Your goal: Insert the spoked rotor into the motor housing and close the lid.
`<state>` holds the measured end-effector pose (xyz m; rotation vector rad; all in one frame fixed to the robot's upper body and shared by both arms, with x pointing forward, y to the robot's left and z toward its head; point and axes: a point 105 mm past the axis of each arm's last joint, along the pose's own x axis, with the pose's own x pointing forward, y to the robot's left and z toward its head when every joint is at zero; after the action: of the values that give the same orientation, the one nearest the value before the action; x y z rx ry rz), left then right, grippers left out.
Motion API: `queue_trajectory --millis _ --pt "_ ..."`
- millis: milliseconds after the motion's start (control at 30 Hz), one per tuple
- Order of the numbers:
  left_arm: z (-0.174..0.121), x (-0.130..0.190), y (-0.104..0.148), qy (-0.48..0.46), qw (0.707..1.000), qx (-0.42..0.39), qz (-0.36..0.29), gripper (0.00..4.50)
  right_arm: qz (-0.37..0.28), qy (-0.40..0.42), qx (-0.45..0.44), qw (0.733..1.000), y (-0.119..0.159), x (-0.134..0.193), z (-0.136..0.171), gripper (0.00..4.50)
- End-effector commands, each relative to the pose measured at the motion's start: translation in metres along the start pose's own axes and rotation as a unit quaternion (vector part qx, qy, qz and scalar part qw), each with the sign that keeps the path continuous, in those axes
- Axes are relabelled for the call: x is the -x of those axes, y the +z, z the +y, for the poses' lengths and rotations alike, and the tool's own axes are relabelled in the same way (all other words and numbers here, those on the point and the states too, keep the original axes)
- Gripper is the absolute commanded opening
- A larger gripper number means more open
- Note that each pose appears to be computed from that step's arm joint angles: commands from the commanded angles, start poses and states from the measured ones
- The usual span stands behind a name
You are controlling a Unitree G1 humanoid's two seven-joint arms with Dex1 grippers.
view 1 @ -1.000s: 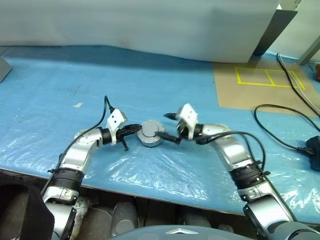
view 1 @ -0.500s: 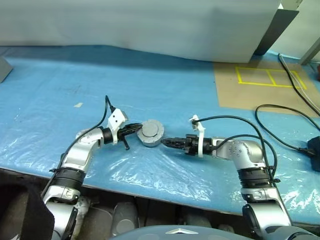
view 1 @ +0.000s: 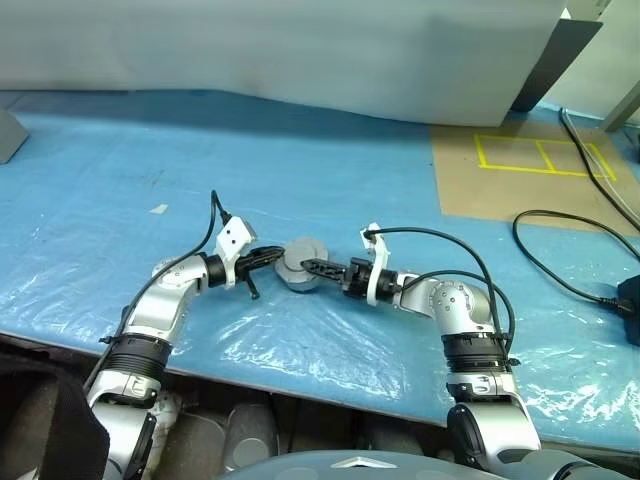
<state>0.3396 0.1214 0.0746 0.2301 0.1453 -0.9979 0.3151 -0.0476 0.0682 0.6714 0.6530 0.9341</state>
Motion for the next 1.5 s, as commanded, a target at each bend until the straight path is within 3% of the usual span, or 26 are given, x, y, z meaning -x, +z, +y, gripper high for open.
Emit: queue_trajectory --millis 33,133,200,600,733,800,1100,1333,1433,1500 --pt "-0.013 -0.004 -0.025 -0.025 0.998 0.018 0.048 0.00 -0.023 0.016 0.006 1.000 0.009 0.002 0.007 3.58" --pt "-0.013 -0.004 -0.025 -0.024 0.998 0.019 0.047 0.00 -0.028 0.026 -0.002 0.999 0.010 0.004 0.009 2.70" --pt "-0.014 -0.005 -0.025 -0.026 0.998 0.019 0.048 0.00 -0.028 0.030 -0.004 0.999 0.009 0.004 0.011 2.42" --pt "-0.044 0.011 0.007 -0.110 0.992 0.065 -0.013 0.00 -0.043 0.031 -0.038 0.998 0.012 0.000 0.010 2.33" --pt "-0.050 0.026 0.055 -0.144 0.977 0.127 -0.096 0.00 -0.042 0.031 -0.046 0.998 0.011 -0.001 0.010 2.33" --pt "-0.049 0.034 0.067 -0.149 0.973 0.141 -0.109 0.00 -0.041 0.029 -0.049 0.997 0.010 -0.001 0.009 2.33" --pt "-0.039 0.059 0.057 -0.127 0.980 0.135 -0.072 0.00 -0.046 0.026 -0.062 0.997 0.013 0.001 0.004 2.31" --pt "-0.047 0.065 0.041 -0.136 0.975 0.168 -0.056 0.00 -0.081 0.090 -0.077 0.990 0.036 0.010 0.027 2.31" --pt "-0.041 0.062 0.042 -0.117 0.952 0.264 -0.098 0.00 -0.091 0.123 -0.073 0.986 0.046 0.015 0.044 2.31" --pt "-0.038 0.063 0.047 -0.124 0.922 0.338 -0.141 0.39 -0.088 0.134 -0.070 0.985 0.047 0.014 0.052 2.31"
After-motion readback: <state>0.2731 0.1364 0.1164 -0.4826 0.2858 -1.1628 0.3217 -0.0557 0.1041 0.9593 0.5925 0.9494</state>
